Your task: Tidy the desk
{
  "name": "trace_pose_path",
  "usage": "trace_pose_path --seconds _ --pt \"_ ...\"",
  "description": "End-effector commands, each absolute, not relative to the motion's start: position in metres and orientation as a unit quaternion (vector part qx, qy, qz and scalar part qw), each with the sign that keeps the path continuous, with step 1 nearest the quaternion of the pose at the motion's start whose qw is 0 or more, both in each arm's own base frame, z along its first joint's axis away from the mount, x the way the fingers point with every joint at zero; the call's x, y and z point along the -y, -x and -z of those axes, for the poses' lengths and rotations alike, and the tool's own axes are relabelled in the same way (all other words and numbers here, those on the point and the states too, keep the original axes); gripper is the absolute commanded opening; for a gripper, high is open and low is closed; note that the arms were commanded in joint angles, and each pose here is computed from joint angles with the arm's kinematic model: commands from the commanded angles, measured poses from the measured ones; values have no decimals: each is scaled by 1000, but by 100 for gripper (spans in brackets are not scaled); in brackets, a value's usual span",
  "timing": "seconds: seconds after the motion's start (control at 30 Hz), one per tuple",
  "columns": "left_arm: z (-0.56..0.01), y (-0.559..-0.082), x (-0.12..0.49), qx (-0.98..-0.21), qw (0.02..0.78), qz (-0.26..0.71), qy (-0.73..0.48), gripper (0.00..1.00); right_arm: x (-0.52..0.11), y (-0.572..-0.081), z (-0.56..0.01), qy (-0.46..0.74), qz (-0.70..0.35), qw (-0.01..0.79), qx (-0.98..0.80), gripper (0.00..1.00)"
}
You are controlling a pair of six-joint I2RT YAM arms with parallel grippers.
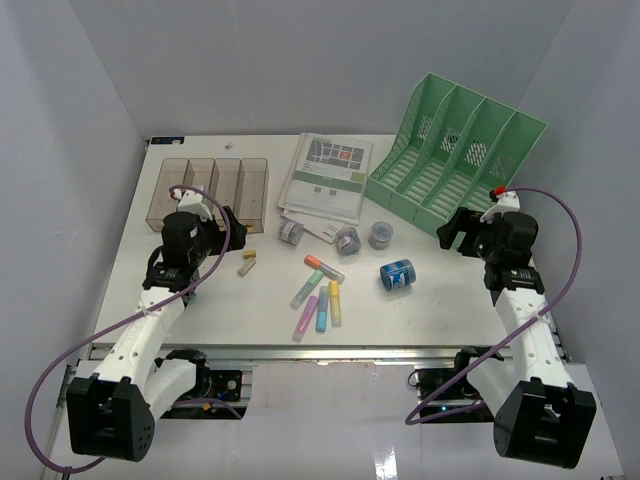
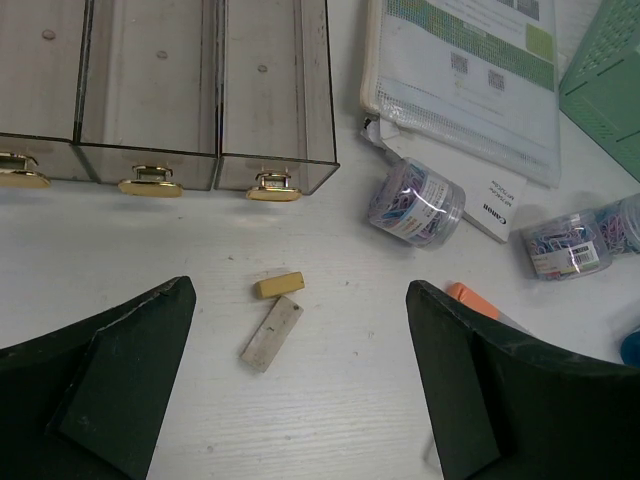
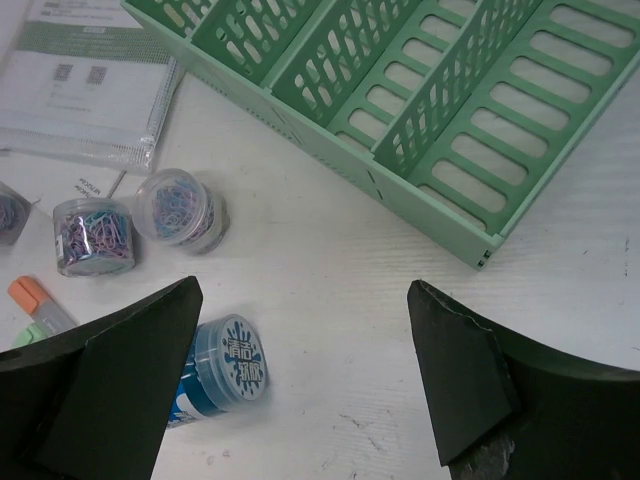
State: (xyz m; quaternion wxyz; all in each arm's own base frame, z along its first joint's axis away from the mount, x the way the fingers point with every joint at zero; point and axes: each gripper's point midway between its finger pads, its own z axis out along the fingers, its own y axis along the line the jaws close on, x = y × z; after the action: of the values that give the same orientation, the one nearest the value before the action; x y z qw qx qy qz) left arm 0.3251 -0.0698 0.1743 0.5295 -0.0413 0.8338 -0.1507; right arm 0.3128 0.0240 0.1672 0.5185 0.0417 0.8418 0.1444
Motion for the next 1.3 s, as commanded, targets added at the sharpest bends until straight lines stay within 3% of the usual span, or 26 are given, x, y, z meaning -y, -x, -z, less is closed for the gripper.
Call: trace_pose_path --seconds 0.0,0.27,0.4,0.7,0.93,1.27 --pt "-186 -327 66 -832 531 144 68 98 -28 -317 -191 -23 -159 542 -825 90" --pt "-171 -296 45 -859 480 106 143 98 -95 -269 -168 269 -264 536 -755 90" --pt "-176 -282 28 -866 461 66 182 98 -116 -242 -168 357 -318 514 -712 90" --pt "-146 -264 -19 -898 341 -34 278 98 -114 -242 -175 348 -310 517 -719 90" --pt "-138 -253 -63 -877 312 -125 342 98 -110 -243 -176 344 -297 519 -724 90" --pt "-115 -253 -93 -896 244 -113 352 98 -114 -239 -182 349 -308 522 -715 90"
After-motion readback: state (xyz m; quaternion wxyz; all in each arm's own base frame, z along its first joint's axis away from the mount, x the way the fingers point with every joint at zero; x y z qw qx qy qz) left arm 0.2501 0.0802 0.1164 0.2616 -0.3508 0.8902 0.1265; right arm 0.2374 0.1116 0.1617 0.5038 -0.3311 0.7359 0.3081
